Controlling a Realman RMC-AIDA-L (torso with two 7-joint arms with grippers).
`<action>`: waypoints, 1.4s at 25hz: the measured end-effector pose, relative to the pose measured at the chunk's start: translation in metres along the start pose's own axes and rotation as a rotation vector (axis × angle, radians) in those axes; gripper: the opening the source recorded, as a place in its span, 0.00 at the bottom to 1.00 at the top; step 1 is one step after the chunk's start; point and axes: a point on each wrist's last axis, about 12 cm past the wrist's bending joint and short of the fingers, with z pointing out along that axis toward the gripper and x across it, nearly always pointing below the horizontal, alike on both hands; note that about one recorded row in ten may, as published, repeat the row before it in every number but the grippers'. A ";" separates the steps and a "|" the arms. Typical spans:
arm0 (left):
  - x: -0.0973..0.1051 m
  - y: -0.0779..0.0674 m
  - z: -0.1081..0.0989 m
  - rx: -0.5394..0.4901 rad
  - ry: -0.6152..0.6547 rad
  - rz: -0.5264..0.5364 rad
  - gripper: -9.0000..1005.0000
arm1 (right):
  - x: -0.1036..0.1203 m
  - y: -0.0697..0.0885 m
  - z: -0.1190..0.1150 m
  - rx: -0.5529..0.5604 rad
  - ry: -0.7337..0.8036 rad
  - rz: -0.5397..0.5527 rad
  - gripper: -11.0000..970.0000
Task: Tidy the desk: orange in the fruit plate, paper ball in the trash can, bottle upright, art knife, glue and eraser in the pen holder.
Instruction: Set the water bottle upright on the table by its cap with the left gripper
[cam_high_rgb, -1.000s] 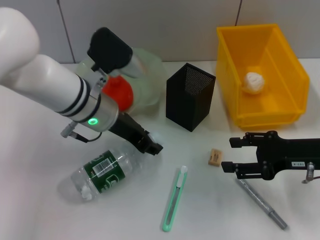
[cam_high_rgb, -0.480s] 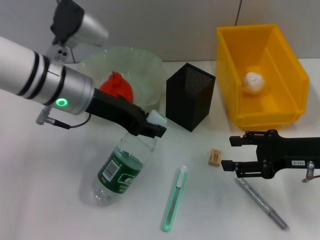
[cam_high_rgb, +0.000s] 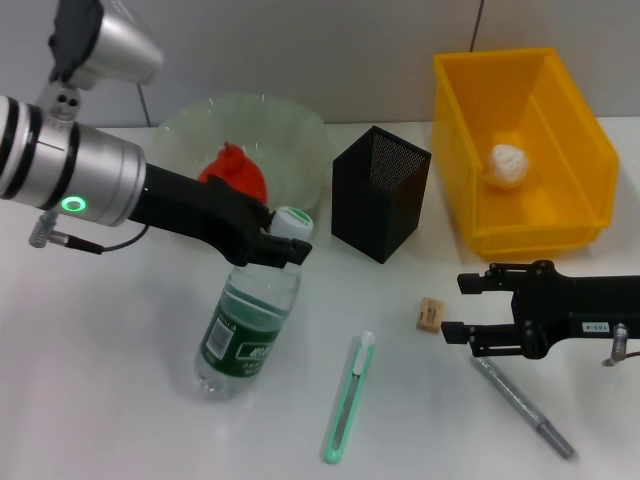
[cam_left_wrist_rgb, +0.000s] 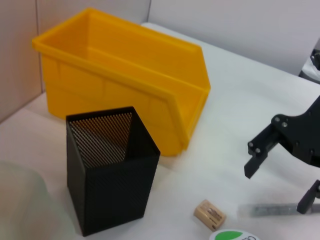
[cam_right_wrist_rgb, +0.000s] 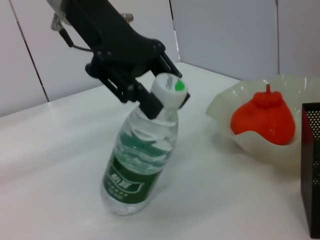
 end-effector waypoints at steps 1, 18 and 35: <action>0.001 0.000 -0.002 -0.005 -0.007 0.002 0.45 | 0.001 0.000 0.001 -0.003 0.001 0.002 0.77; 0.020 0.001 -0.034 -0.068 -0.140 -0.042 0.45 | 0.002 0.002 0.002 -0.006 0.004 -0.001 0.77; 0.063 0.008 -0.065 -0.155 -0.331 -0.078 0.47 | -0.002 0.001 0.004 -0.011 0.003 -0.012 0.77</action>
